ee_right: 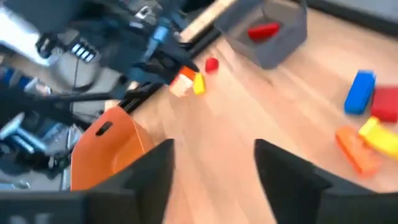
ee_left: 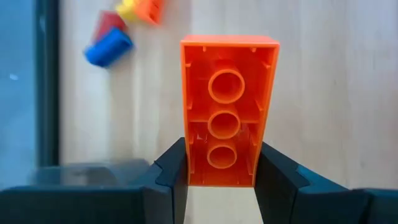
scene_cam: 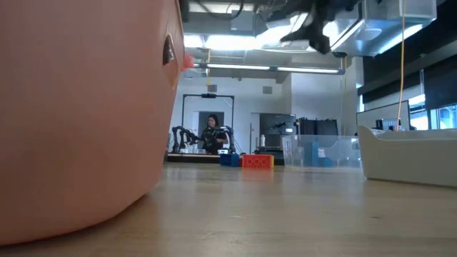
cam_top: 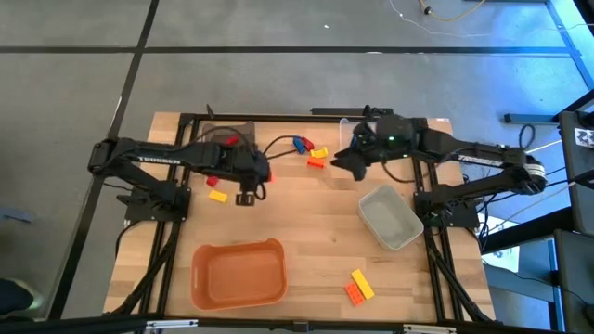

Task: Sort & place blocks by color
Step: Put the middle orange game piece into the gray bin

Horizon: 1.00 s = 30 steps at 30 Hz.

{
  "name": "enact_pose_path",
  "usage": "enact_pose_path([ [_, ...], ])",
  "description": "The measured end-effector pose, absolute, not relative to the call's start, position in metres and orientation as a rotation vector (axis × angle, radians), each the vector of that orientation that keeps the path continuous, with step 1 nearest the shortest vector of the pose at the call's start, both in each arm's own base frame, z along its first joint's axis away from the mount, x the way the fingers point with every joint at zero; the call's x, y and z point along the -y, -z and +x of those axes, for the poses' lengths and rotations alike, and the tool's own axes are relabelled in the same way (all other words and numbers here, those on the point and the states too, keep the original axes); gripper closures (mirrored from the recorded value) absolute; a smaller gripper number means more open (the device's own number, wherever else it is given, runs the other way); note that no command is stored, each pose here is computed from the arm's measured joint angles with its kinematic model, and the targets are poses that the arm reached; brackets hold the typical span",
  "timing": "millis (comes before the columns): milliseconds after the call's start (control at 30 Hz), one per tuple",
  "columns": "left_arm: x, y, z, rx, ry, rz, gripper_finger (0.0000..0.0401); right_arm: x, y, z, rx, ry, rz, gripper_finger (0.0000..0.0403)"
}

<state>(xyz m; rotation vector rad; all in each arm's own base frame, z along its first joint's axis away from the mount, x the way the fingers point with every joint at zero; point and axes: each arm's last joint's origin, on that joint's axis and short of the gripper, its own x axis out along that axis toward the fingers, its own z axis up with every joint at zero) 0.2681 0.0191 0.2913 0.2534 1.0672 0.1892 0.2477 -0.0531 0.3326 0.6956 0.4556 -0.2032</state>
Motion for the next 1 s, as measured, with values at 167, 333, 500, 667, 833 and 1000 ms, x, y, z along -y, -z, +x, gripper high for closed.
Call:
enact_pose_path([
  [167, -0.021, -0.304, 0.286, -1.034, -0.213, 0.269, 0.0275, 0.061, -0.302, 0.278, -0.518, 0.307, 0.859, 0.0101],
  [333, -0.022, -0.298, 0.302, -1.045, -0.249, 0.268, 0.0275, 0.061, -0.285, 0.312, -0.447, 0.236, 0.968, 0.0083],
  [500, -0.021, -0.294, 0.31, -1.021, -0.248, 0.236, 0.0275, 0.057, -0.278, 0.332, -0.379, 0.179, 1.059, 0.0083],
  [667, -0.02, -0.298, 0.314, -0.959, -0.247, 0.188, 0.0275, 0.05, -0.266, 0.34, -0.396, 0.232, 1.071, 0.0082],
  [833, -0.02, -0.299, 0.315, -0.941, -0.247, 0.18, 0.0275, 0.041, -0.257, 0.35, -0.378, 0.255, 1.092, 0.0082],
  [1000, -0.02, -0.299, 0.315, -0.937, -0.248, 0.18, 0.0275, 0.034, -0.253, 0.357, -0.326, 0.272, 1.11, 0.0087],
])
